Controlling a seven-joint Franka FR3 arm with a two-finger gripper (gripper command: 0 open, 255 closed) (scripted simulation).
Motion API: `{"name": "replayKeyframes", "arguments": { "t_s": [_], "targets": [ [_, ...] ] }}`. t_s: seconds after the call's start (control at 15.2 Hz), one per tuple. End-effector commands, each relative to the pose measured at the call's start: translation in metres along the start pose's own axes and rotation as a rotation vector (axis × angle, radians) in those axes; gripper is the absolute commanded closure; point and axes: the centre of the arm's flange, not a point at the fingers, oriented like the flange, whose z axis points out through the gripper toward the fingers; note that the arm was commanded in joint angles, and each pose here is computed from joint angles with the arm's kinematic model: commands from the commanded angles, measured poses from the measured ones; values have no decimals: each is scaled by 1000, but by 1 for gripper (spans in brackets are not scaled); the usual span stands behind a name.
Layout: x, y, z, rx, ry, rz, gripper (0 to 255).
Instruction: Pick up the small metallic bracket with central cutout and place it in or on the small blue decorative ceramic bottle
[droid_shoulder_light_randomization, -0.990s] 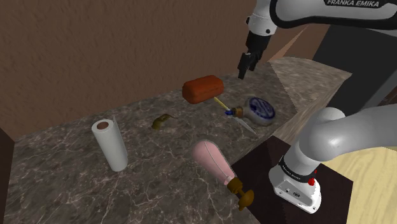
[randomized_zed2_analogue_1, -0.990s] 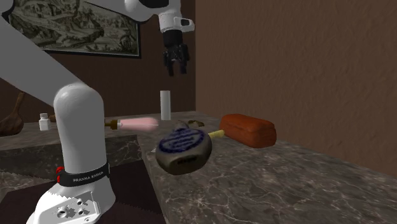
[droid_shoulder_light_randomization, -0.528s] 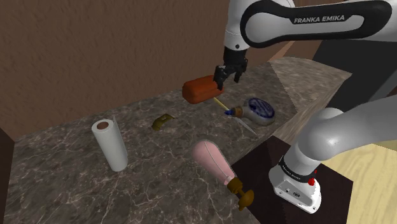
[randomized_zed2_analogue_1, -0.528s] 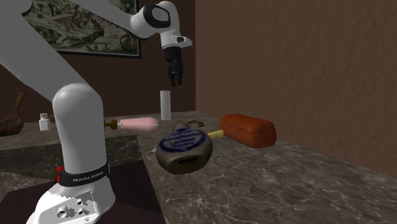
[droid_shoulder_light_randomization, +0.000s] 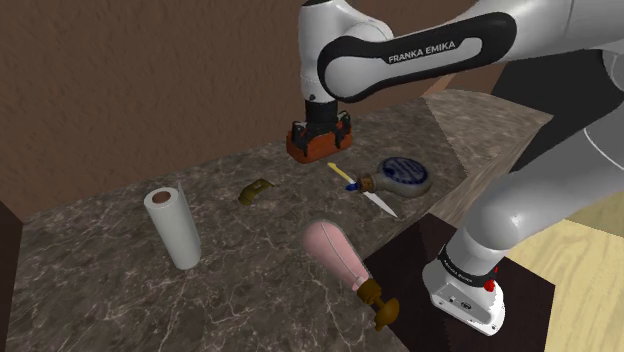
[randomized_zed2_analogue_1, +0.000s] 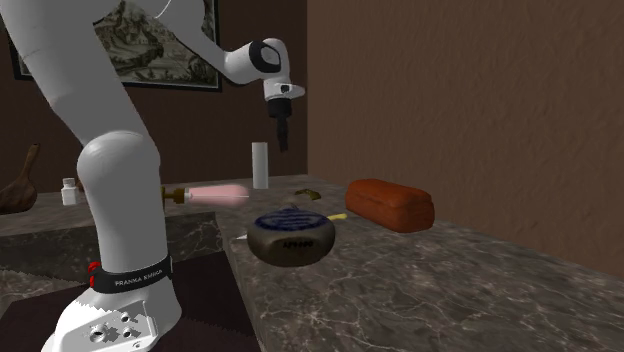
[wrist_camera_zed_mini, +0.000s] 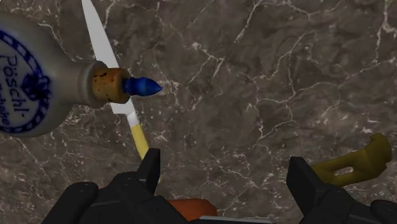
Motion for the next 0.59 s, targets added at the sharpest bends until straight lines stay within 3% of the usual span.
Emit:
{"name": "replayKeyframes", "arguments": {
  "t_s": [0.0,0.53],
  "targets": [
    [6,-24,10,-14,-9,80,0],
    [60,-112,60,-76,-41,367,0]
  ]
}}
